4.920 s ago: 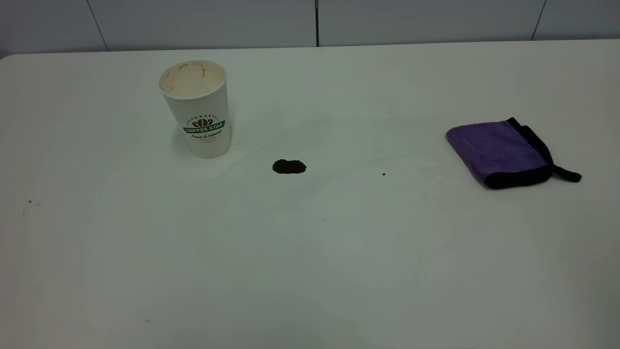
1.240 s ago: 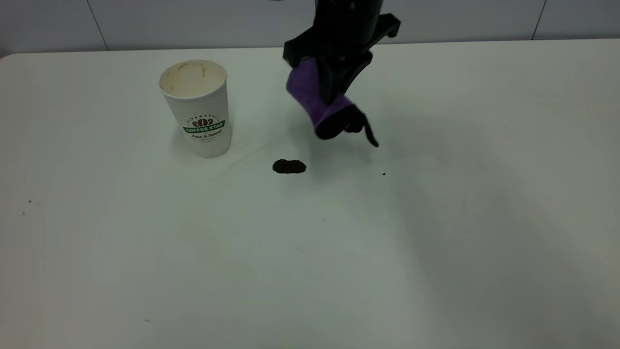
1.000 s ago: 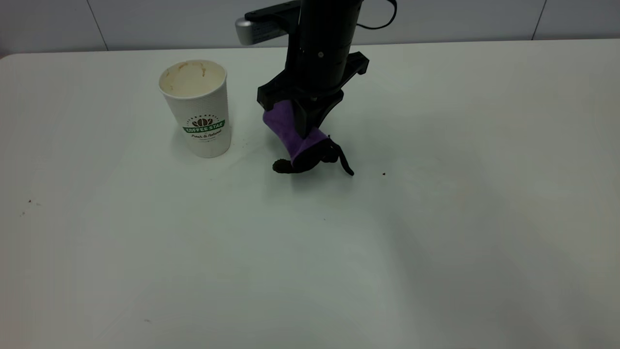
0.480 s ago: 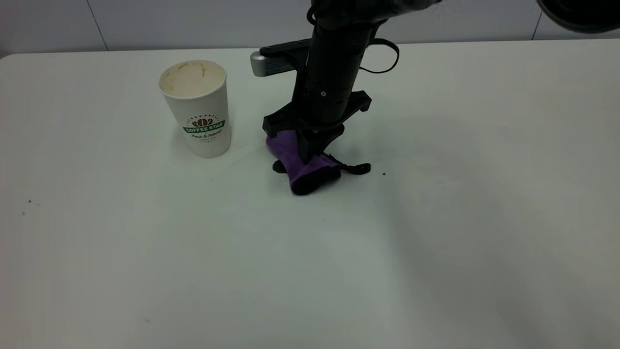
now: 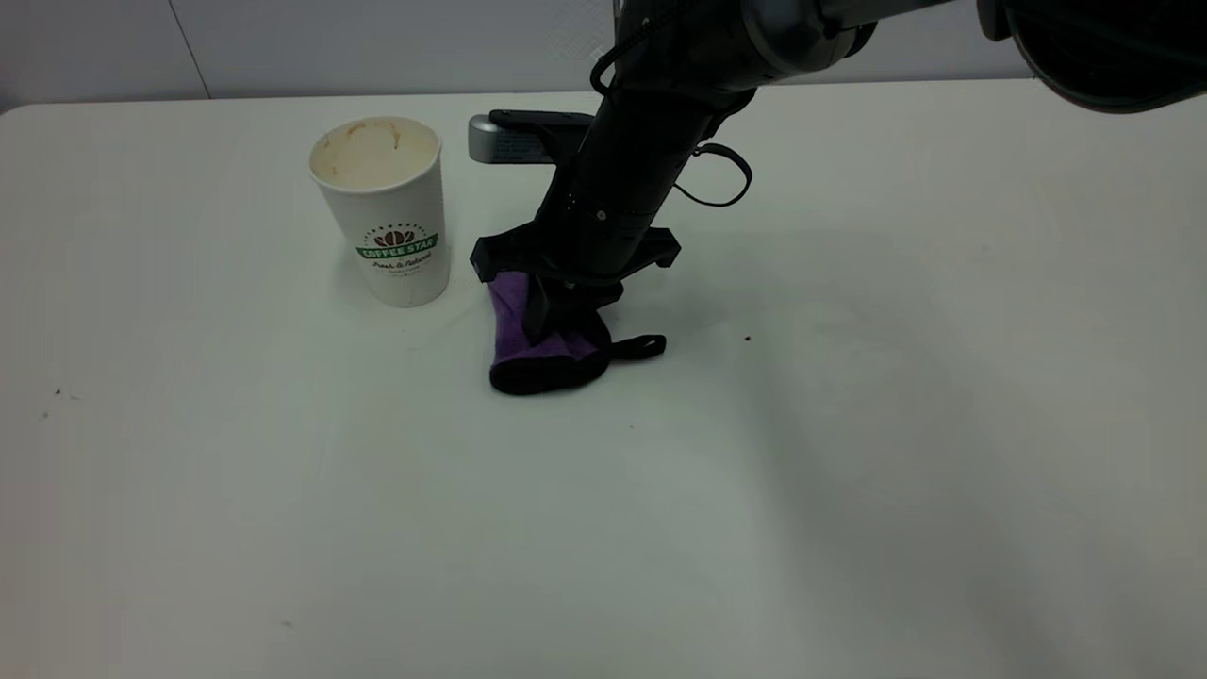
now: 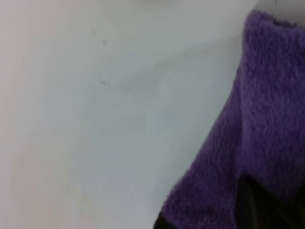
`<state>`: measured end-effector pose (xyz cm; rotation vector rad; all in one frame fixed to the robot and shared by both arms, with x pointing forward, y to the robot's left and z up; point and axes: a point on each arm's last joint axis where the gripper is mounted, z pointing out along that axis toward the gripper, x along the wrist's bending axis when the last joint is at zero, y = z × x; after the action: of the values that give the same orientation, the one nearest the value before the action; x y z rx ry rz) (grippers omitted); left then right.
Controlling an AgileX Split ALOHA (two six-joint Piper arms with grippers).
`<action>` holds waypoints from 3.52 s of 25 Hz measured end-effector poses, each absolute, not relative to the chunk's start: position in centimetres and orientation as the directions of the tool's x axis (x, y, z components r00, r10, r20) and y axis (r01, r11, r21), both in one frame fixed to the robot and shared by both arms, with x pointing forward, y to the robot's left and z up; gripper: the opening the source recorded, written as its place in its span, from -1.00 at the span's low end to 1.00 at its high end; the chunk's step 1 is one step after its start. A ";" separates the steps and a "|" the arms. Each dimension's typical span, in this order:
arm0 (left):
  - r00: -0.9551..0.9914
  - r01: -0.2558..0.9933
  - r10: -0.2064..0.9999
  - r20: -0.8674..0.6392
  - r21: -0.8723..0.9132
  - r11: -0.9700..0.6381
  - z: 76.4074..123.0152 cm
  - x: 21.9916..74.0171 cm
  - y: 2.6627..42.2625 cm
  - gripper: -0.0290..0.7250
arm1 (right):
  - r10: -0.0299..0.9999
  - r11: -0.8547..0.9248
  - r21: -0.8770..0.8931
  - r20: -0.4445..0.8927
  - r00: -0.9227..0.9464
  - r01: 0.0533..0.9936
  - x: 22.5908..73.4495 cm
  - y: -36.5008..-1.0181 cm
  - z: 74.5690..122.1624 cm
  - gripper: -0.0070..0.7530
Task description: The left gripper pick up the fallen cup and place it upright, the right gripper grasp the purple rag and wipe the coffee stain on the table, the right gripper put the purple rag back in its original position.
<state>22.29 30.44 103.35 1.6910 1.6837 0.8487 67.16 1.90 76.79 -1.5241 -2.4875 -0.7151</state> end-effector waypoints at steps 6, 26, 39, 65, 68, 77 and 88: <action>-0.009 0.616 1.000 0.027 0.787 -0.016 103.4 22.3 30.4 0.30 | 0.820 0.299 0.384 0.364 -0.441 0.874 67.9 2.1 76.4 -0.85; -0.009 0.616 1.000 0.027 0.787 -0.016 103.4 22.3 30.4 0.30 | 0.908 0.303 0.177 0.245 -0.340 0.936 69.3 -3.4 77.0 -0.84; -0.009 0.616 1.000 0.027 0.787 -0.016 103.4 22.3 30.4 0.30 | 0.916 0.316 0.222 0.181 -0.358 0.922 69.9 -3.7 77.2 -0.84; -0.009 0.616 1.000 0.027 0.787 -0.016 103.4 22.3 30.4 0.30 | 0.972 0.235 0.130 -0.017 -0.234 0.963 76.3 -24.3 87.3 0.83; -0.009 0.616 1.000 0.027 0.787 -0.016 103.4 22.3 30.4 0.30 | 0.969 0.244 0.189 -0.027 -0.244 0.951 75.5 -24.4 92.3 0.93; -0.009 0.616 1.000 0.027 0.787 -0.016 103.4 22.3 30.4 0.30 | 0.971 0.232 0.310 -0.017 -0.239 0.922 61.2 -25.7 109.3 0.93; -0.009 0.616 1.000 0.027 0.787 -0.016 103.4 22.3 30.4 0.30 | 0.986 0.154 0.373 0.005 -0.167 0.915 40.6 -27.8 110.7 0.89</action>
<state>22.29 30.44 103.35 1.6910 1.6837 0.8487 40.56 -27.84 110.73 -2.1604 -2.5560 -0.5003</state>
